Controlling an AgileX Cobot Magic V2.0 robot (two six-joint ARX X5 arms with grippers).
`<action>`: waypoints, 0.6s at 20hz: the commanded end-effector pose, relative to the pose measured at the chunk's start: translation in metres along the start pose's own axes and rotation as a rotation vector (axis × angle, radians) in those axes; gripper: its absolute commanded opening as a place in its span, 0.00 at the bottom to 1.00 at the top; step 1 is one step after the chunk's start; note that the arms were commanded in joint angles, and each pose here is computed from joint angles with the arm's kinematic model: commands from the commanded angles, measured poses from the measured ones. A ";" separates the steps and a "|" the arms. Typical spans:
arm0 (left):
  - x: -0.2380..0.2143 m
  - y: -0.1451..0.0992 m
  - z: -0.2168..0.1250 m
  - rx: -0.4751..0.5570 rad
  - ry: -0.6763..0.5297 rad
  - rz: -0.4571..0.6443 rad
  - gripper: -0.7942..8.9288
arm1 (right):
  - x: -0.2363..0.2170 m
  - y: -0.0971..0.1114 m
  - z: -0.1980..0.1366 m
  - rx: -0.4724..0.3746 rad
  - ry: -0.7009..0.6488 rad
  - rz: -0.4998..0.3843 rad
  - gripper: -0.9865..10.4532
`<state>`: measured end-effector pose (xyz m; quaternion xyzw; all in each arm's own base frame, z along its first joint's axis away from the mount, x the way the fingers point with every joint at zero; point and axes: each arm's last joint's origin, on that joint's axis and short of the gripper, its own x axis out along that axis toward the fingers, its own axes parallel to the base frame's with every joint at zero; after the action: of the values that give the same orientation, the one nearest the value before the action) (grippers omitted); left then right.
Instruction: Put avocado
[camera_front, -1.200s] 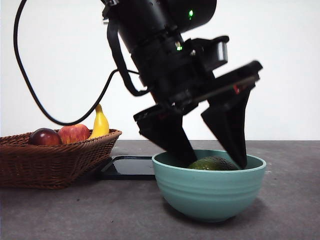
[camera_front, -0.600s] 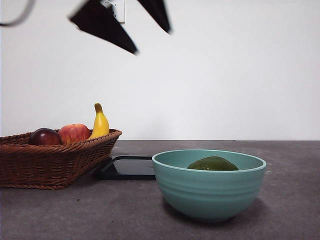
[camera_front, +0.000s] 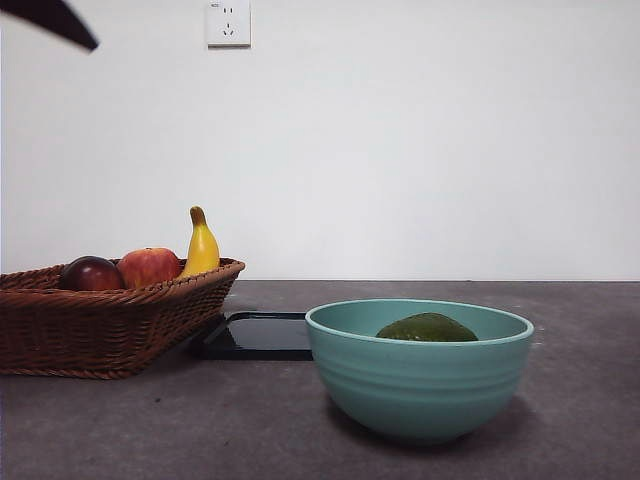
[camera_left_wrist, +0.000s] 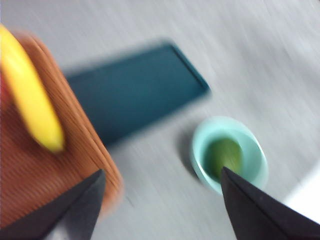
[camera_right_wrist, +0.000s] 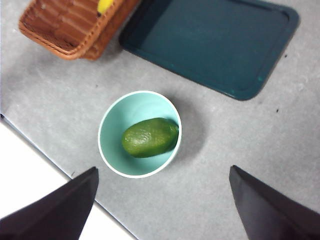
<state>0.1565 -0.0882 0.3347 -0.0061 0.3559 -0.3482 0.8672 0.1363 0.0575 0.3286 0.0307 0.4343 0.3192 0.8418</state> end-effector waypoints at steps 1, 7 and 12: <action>0.007 0.001 -0.021 -0.001 0.049 -0.074 0.47 | 0.003 0.000 0.007 0.000 0.006 0.004 0.45; 0.009 0.001 -0.044 -0.012 0.139 -0.155 0.47 | 0.028 -0.003 0.014 0.010 0.113 0.025 0.45; 0.009 0.001 -0.044 -0.011 0.138 -0.156 0.47 | 0.062 -0.002 0.021 -0.021 0.223 -0.007 0.39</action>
<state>0.1339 -0.0816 0.2931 -0.0200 0.4234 -0.4032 0.8110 0.1766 0.0939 0.2922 -0.0155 0.5287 0.3189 0.7864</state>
